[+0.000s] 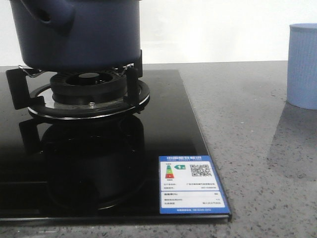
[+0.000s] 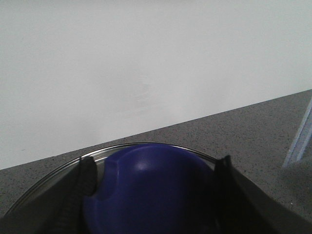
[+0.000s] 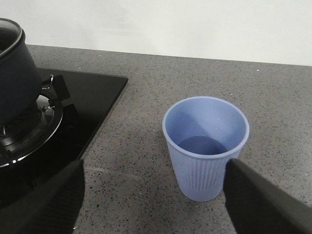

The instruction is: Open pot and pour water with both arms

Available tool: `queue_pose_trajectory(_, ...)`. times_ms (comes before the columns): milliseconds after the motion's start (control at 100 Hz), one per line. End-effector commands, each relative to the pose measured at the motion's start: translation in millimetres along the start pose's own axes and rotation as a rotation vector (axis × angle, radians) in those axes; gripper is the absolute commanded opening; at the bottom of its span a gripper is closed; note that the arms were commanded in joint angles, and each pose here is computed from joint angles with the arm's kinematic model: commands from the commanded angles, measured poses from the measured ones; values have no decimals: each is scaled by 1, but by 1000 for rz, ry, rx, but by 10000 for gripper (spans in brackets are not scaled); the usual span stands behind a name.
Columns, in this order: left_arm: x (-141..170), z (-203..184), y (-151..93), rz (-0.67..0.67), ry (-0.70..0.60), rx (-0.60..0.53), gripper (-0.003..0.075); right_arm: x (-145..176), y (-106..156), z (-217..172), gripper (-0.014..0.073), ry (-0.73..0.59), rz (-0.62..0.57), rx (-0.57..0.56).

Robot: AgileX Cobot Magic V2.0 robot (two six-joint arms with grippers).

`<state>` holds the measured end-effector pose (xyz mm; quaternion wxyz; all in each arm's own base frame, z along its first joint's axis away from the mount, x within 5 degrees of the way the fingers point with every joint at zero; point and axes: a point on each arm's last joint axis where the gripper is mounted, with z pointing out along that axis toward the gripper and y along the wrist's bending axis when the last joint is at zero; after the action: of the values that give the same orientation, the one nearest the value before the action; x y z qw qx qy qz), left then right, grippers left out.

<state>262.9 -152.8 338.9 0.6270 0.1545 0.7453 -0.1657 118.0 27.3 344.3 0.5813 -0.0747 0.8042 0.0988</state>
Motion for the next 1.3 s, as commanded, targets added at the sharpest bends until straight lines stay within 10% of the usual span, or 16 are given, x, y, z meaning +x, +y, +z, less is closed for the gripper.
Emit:
queue_pose_trajectory(0,-23,-7,-2,3,-104,-9,334,-17,0,-3,532,-95,-6,5)
queue_pose_trajectory(1290,-99,-130,64,39,-479,-300,316,50,-19,49,533,-131,17,124)
